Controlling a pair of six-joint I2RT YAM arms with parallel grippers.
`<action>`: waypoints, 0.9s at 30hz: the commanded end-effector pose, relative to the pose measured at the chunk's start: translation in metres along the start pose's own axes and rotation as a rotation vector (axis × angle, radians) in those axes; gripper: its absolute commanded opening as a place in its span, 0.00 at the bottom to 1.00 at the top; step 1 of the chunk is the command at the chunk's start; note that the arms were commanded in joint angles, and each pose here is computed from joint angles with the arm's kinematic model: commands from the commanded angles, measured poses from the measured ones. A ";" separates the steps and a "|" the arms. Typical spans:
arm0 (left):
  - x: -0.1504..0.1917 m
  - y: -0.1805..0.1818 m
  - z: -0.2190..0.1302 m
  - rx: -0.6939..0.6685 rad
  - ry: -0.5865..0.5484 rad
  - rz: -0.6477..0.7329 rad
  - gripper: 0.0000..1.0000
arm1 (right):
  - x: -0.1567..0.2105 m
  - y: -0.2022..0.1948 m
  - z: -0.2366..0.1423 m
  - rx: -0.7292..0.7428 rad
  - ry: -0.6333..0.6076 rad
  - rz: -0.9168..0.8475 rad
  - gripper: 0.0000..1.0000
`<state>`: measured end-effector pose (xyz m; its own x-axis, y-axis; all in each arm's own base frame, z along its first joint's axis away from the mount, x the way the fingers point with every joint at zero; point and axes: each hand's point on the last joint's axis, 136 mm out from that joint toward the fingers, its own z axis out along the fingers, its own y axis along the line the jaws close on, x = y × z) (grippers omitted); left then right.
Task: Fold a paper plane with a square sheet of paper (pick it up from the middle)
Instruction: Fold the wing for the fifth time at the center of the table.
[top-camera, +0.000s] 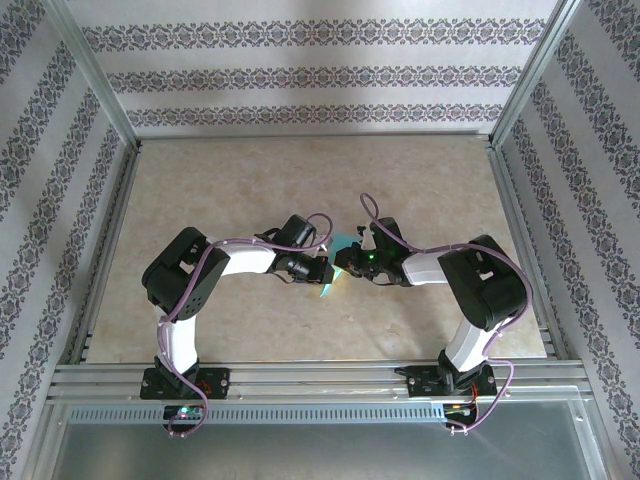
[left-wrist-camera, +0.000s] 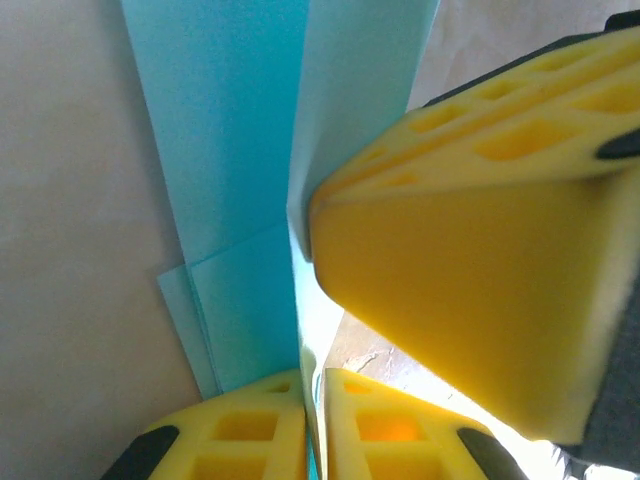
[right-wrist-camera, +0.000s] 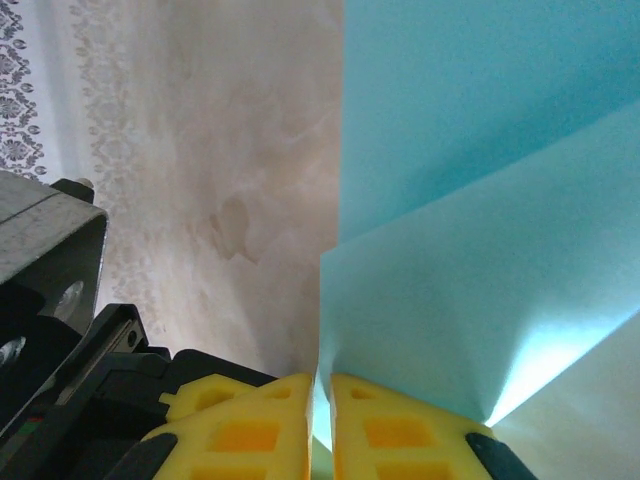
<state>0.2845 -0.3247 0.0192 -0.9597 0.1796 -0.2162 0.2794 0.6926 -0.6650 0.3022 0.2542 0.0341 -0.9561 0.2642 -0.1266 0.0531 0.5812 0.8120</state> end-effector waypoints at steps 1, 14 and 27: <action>0.019 0.046 0.004 -0.133 0.030 -0.088 0.10 | -0.008 0.017 -0.005 -0.054 -0.019 -0.037 0.14; 0.021 0.053 0.006 -0.129 0.028 -0.124 0.05 | -0.002 -0.001 -0.021 -0.014 -0.034 -0.045 0.16; 0.024 0.054 0.006 -0.128 0.031 -0.130 0.06 | 0.003 0.001 0.001 -0.031 0.043 -0.043 0.16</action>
<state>0.2856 -0.3228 0.0183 -0.9661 0.1508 -0.2095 0.2554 0.6770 -0.6903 0.2973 0.2461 0.0281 -0.9620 0.2475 -0.1156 0.0527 0.5832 0.8106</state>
